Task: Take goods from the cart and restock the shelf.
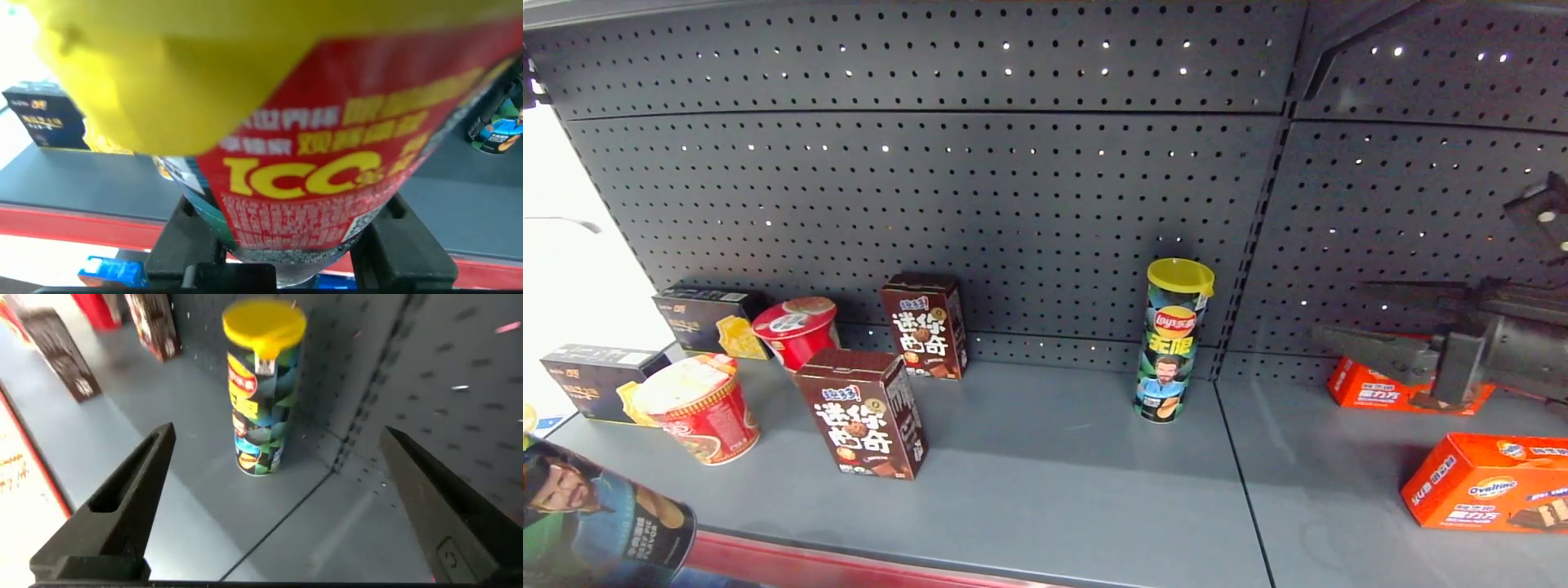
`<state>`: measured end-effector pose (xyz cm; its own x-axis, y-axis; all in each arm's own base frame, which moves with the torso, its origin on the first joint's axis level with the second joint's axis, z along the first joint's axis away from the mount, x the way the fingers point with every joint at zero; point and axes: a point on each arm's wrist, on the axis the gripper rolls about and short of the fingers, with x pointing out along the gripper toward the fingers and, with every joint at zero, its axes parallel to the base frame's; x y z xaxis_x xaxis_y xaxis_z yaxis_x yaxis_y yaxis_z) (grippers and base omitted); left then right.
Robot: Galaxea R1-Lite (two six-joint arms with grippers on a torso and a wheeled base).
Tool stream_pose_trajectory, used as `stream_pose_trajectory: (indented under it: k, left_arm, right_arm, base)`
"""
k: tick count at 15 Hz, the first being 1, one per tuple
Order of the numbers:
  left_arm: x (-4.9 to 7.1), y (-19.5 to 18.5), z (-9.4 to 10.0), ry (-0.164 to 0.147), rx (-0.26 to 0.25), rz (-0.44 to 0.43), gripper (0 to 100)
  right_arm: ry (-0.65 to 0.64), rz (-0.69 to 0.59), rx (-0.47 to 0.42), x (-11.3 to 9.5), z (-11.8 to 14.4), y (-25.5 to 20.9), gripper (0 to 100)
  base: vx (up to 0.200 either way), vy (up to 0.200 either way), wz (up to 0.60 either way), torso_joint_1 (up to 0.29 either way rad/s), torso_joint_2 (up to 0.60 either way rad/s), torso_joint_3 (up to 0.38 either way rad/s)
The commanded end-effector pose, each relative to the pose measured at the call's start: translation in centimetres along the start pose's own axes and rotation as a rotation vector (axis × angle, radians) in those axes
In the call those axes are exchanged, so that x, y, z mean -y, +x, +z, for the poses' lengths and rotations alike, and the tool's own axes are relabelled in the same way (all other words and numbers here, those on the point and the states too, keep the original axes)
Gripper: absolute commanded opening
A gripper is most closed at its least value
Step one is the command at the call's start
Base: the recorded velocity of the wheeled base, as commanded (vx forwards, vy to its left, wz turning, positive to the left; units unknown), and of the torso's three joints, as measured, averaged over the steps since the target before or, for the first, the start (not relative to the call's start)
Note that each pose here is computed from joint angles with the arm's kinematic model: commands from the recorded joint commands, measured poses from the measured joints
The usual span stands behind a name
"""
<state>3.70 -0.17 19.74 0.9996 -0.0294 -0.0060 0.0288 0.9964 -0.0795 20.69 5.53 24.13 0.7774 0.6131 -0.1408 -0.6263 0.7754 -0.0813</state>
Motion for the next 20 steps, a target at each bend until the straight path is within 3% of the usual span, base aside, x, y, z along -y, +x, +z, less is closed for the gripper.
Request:
stream_pose_trajectory:
  k: [1,4,8,18,20]
  left_arm:
    - [0.0,0.1,-0.3,-0.009,-0.016,-0.003,0]
    - [0.0,0.1,-0.6,-0.022,-0.025,-0.024,0]
    - [0.1,0.2,-0.7,-0.023,-0.033,-0.054,0]
    - [0.1,0.1,-0.8,-0.023,-0.037,-0.084,0]
    - [0.1,-0.2,-1.3,-0.023,-0.074,-0.082,0]
  right_arm:
    - [0.034,0.050,-0.093,1.1,-2.9,4.2,100]
    - [0.029,0.177,-0.072,1.2,-3.8,5.8,100]
    - [0.052,0.259,-0.108,1.2,-5.2,7.6,100]
    - [0.071,0.338,-0.122,3.7,-6.7,14.1,100]
    - [0.079,0.342,-0.134,4.0,-7.4,15.2,100]
  base:
    - [0.000,0.000,0.00,0.000,0.00,0.000]
    - [0.000,0.000,0.00,0.000,0.00,0.000]
    - [0.000,0.000,0.00,0.000,0.00,0.000]
    - [0.000,0.000,0.00,0.000,0.00,0.000]
    - [0.000,0.000,0.00,0.000,0.00,0.000]
